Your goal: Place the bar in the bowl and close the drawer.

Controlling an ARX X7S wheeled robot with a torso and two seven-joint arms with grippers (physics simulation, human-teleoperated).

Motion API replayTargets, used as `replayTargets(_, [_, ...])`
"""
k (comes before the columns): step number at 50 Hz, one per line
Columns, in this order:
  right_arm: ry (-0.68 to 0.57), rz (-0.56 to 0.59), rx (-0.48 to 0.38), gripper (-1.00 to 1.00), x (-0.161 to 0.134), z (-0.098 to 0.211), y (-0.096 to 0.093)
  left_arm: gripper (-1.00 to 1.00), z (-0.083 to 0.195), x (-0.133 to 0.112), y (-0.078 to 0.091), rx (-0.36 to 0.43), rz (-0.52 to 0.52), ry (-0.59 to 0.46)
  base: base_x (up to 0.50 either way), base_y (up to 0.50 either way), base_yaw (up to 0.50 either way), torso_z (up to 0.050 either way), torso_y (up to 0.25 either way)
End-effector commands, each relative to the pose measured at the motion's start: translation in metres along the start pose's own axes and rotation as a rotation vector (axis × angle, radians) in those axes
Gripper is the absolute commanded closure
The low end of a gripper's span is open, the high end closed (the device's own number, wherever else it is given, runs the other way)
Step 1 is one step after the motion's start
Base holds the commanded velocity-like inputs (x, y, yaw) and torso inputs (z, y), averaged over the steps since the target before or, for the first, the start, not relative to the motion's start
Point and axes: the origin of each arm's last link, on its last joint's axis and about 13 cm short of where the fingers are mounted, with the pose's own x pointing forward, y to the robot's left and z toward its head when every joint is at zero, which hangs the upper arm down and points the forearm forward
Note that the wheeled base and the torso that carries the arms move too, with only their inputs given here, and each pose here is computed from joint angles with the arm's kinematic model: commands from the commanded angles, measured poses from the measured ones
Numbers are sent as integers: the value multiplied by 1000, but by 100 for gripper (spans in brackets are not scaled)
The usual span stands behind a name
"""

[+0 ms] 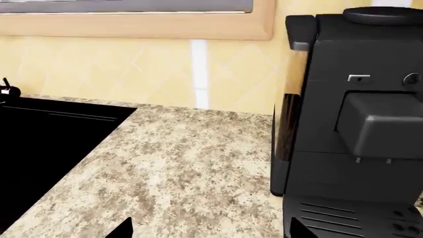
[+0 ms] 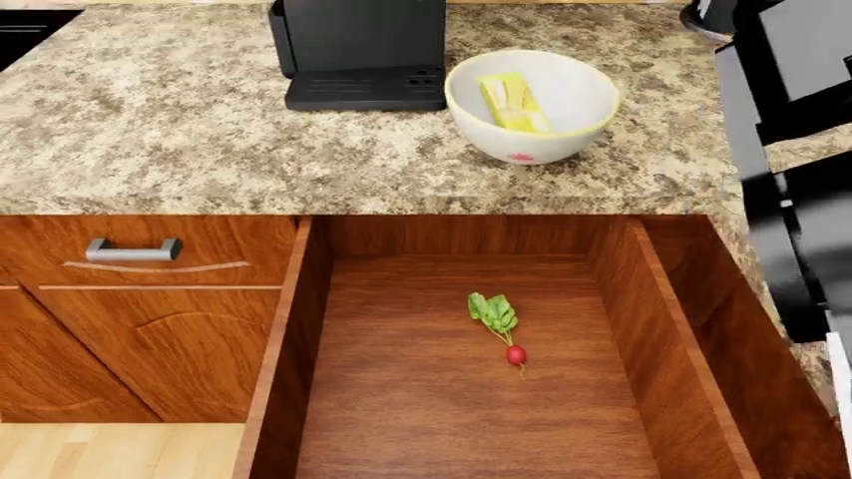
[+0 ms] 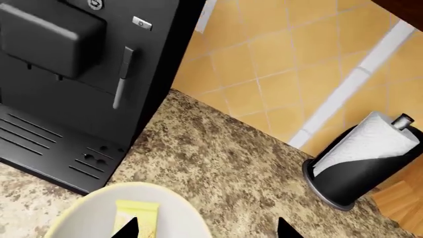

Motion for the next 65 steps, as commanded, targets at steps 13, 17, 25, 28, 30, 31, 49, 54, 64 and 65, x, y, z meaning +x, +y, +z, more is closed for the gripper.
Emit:
replayTargets(13, [-1,39,81,-100,-28,15,-30,-100,-11,-28,9,-5,-41,49,0,0,0,0,250])
replayTargets(17, [-6,53,103,-100,-42,4,-31,-100,-14,-40,11,-5,-66,48,0,0,0,0,250])
replayTargets(25, [-24,65,149,-100,-73,-18,-38,-100,-23,-71,17,-5,-131,23,0,0,0,0,250])
replayTargets(28, [-40,59,164,-100,-85,-31,-37,-100,-30,-82,18,6,-155,10,0,0,0,0,250])
replayTargets(30, [-43,-9,175,-100,-93,-41,-41,-100,-34,-88,21,3,-164,6,0,0,0,0,250])
replayTargets(31, [-42,-36,176,-100,-98,-45,-41,-100,-36,-91,22,0,-168,5,0,0,0,0,250])
replayTargets(49, [-16,-3,76,-100,-133,-40,-27,-100,-33,-106,30,-24,-166,-7,0,397,0,0,42])
replayTargets(54, [-8,-14,66,-100,-134,-38,-26,-100,-32,-107,30,-23,-169,-8,1,500,0,0,0])
replayTargets(64, [3,-28,58,-100,-137,-38,-28,-100,-32,-107,28,-22,-176,-6,0,500,0,0,0])
replayTargets(65, [5,-29,57,-100,-136,-38,-28,-100,-32,-107,28,-21,-177,-6,0,500,0,0,0])
